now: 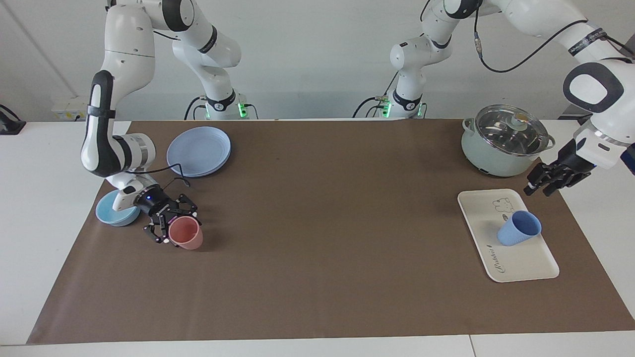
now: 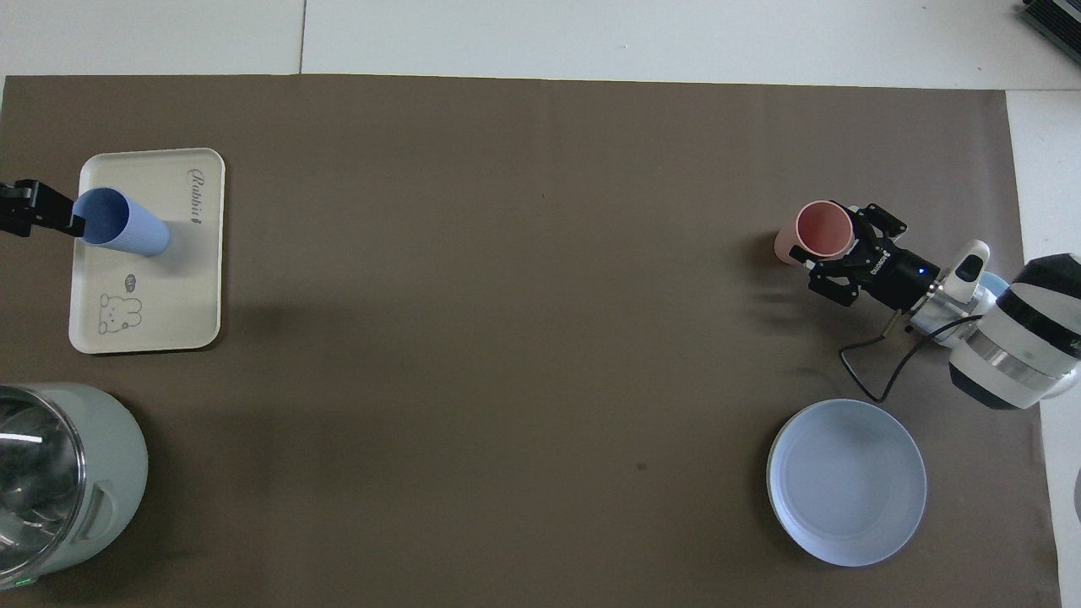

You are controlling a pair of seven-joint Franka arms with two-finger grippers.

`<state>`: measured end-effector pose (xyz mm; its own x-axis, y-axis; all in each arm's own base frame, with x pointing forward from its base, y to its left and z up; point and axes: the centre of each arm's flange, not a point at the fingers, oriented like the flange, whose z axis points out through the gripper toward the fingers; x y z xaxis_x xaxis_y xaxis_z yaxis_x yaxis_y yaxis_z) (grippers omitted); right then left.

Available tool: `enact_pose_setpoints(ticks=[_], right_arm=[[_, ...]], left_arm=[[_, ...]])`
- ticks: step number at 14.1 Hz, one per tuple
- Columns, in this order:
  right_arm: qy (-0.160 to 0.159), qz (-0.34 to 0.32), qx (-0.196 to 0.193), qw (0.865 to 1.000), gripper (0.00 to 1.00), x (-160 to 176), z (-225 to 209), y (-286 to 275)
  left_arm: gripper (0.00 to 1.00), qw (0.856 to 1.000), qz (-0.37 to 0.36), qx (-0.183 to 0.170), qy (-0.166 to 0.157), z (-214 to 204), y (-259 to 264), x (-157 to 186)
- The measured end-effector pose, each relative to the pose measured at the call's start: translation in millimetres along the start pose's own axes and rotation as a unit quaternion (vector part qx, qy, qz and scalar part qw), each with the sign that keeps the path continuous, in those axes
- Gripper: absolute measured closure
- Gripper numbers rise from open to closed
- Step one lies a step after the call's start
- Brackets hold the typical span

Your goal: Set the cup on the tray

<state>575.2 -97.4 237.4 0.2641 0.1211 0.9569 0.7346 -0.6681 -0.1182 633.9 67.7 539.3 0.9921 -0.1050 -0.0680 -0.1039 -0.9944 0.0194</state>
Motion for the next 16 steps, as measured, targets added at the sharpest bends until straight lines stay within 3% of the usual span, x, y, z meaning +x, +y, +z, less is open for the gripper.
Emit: enact_pose_setpoints(ticks=[2,5,9,13,16], right_arm=[[0.004,0.000,0.004,1.000,0.00,0.9,0.7,-0.7],[0.014,0.002,0.008,1.000,0.00,1.7,-2.1,0.4],[0.022,-0.003,0.007,1.000,0.00,9.1,-7.6,2.6],[0.027,-0.006,0.006,1.000,0.00,26.5,-12.1,0.6],[0.014,0.008,0.013,1.000,0.00,46.8,-20.9,-1.1]], left_arm=[[0.36,0.999,0.011,0.028,-0.026,-5.5,33.8,-0.4],[0.36,0.999,0.005,0.044,-0.014,-36.2,65.7,-11.1],[0.36,0.999,-0.001,0.048,-0.007,-57.5,78.9,-40.5],[0.36,0.999,0.000,0.047,0.001,-50.8,81.8,-53.7],[0.36,0.999,-0.013,0.027,0.013,-40.1,87.7,-60.6]])
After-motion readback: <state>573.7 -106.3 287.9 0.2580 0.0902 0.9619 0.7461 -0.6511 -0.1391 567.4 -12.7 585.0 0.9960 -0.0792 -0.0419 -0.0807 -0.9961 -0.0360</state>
